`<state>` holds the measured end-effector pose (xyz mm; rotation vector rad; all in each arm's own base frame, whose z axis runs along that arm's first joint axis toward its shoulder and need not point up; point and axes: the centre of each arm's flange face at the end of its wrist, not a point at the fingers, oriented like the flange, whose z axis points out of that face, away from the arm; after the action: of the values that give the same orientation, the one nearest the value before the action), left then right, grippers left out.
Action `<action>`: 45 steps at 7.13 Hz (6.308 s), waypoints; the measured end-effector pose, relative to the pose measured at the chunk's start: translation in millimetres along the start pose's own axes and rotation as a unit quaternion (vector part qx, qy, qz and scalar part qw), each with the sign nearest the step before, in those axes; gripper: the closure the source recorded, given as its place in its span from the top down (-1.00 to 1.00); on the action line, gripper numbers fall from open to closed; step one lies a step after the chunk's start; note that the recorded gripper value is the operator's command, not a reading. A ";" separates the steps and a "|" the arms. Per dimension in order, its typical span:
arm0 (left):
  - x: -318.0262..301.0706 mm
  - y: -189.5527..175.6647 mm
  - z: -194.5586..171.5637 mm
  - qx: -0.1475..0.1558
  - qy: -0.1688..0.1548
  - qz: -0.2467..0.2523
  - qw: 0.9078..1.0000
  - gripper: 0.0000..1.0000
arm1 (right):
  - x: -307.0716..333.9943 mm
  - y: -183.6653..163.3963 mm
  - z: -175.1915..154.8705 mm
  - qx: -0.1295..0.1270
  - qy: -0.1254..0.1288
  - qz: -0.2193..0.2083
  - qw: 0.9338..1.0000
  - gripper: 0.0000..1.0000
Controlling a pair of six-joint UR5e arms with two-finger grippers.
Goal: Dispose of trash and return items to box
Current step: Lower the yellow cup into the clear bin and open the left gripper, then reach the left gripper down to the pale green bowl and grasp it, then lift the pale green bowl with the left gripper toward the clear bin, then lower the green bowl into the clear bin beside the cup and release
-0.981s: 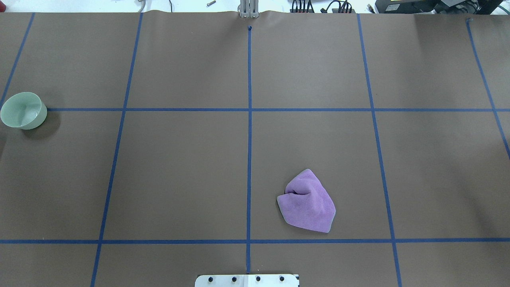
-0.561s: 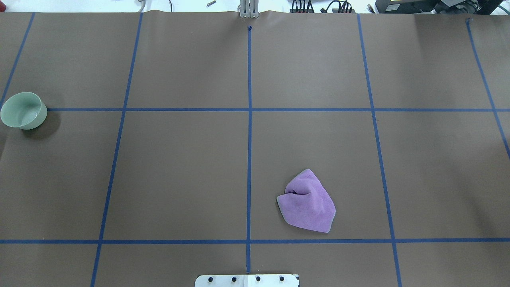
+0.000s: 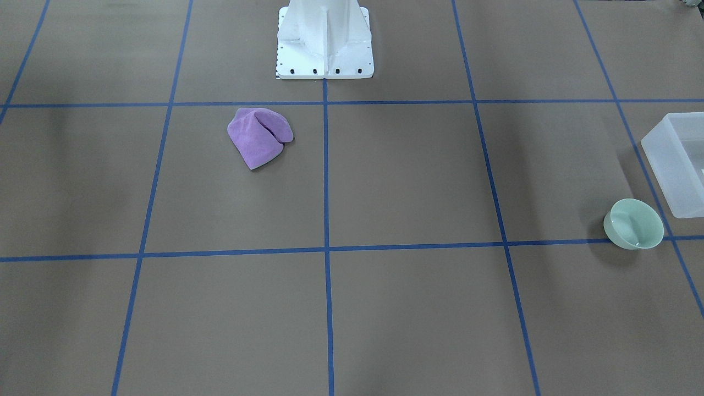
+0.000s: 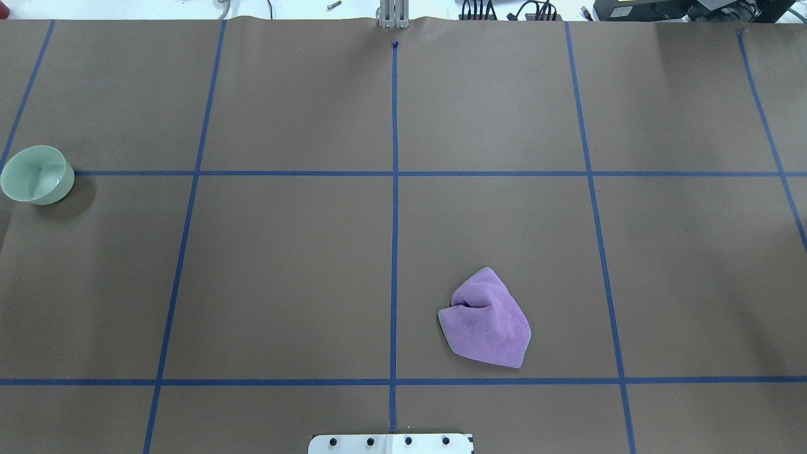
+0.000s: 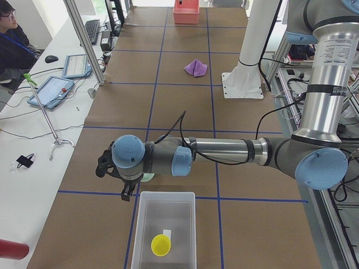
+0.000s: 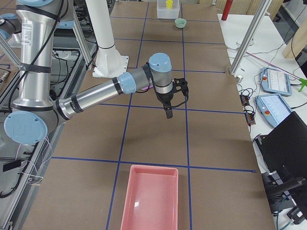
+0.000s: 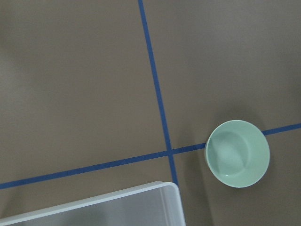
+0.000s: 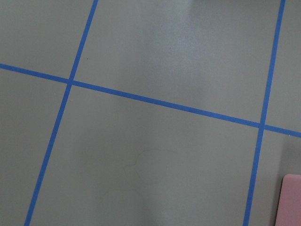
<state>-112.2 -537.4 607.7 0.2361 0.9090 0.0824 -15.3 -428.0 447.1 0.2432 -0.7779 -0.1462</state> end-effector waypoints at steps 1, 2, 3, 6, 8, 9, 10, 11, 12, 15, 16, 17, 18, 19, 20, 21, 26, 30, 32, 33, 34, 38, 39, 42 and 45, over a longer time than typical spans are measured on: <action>25.1 -8.4 25.1 -0.012 0.004 0.001 1.000 0.98 | -0.3 0.1 0.7 -0.001 0.000 0.001 1.000 1.00; 41.6 -14.1 56.2 -0.019 0.005 0.007 1.000 0.98 | -0.3 0.4 1.0 -0.001 -0.001 0.001 1.000 1.00; 46.4 -16.8 89.9 -0.018 -0.001 0.012 1.000 0.98 | -0.5 0.5 1.2 -0.002 -0.001 0.001 1.000 1.00; 60.7 -16.7 197.0 0.003 -0.027 0.016 1.000 0.98 | -0.4 0.6 1.2 -0.002 0.000 0.000 1.000 1.00; 62.8 -22.6 254.8 0.010 -0.048 0.035 0.998 0.67 | -0.7 0.6 1.4 -0.002 0.000 0.000 1.000 1.00; 67.3 -24.4 270.5 0.013 -0.048 0.047 0.998 -0.20 | -0.8 0.6 1.0 -0.001 0.000 0.000 1.000 1.00; 73.8 -25.5 274.9 0.014 -0.038 0.055 0.998 -0.97 | -0.8 0.6 1.0 -0.001 0.000 0.000 1.000 1.00; 79.8 -24.3 275.0 0.009 -0.020 0.059 0.998 -1.00 | -1.0 0.6 1.2 -0.001 0.000 0.000 1.000 1.00; 85.0 -23.3 271.7 0.006 -0.004 0.063 0.998 -1.00 | -1.1 0.5 1.1 -0.001 -0.001 -0.001 1.000 1.00; 79.6 -30.9 240.6 0.014 0.031 0.059 0.998 -1.00 | -0.8 0.5 0.8 -0.001 0.000 -0.001 1.000 1.00; 71.5 -35.1 225.1 0.022 0.038 0.053 0.998 -1.00 | -0.8 0.5 0.8 -0.001 0.000 0.000 1.000 1.00; 65.0 -38.7 209.5 0.029 0.047 0.048 0.997 -1.00 | -0.7 0.6 0.8 -0.001 0.000 0.000 1.000 1.00; 52.7 -38.2 187.4 0.038 0.062 0.039 0.997 -1.00 | -0.7 0.6 0.9 -0.001 0.000 0.000 1.000 1.00; 33.1 -30.3 163.0 0.049 0.072 0.028 0.996 -1.00 | -0.7 0.6 0.9 -0.001 0.000 0.000 1.000 1.00; 12.7 -18.3 143.1 0.058 0.081 0.025 0.995 -1.00 | -0.6 0.6 0.9 -0.001 0.000 0.000 1.000 1.00; -8.4 -5.2 125.5 0.067 0.085 0.023 0.994 -1.00 | -0.5 0.6 1.3 -0.002 0.000 0.000 1.000 1.00; -106.4 98.3 103.5 0.071 0.035 0.048 0.996 -1.00 | -1.1 0.4 2.1 -0.002 -0.001 -0.001 1.000 1.00; -142.2 159.6 118.6 0.049 -0.048 0.030 0.997 -1.00 | -3.0 -0.1 3.8 -0.004 -0.001 -0.004 1.000 1.00; -140.9 162.3 121.0 0.046 -0.047 0.025 0.997 -1.00 | -2.8 0.0 4.3 -0.004 -0.001 -0.004 1.000 1.00; -138.8 161.3 123.0 0.045 -0.044 0.023 0.998 -1.00 | -2.6 0.3 4.5 -0.005 -0.001 -0.004 1.000 1.00; -136.2 158.7 124.8 0.043 -0.042 0.020 0.998 -1.00 | -2.5 0.4 4.7 -0.005 -0.001 -0.003 1.000 1.00; -130.7 151.1 124.8 0.045 -0.038 0.020 0.998 -1.00 | -2.2 0.9 3.9 -0.004 0.000 -0.003 1.000 1.00; -129.2 149.1 123.6 0.046 -0.038 0.022 0.998 -1.00 | -1.8 1.1 4.1 -0.005 0.001 -0.003 1.000 1.00; -105.8 124.6 131.6 0.047 -0.030 0.016 0.998 -1.00 | 4.2 1.5 9.4 -0.009 0.007 0.003 1.000 1.00; -88.7 114.6 151.1 0.033 -0.025 0.015 0.999 -0.56 | 4.8 0.6 9.7 -0.009 0.009 0.003 1.000 1.00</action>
<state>-44.0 -466.6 792.5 0.3113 0.8590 0.0738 -18.8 -430.1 457.1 0.2254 -0.7591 -0.1443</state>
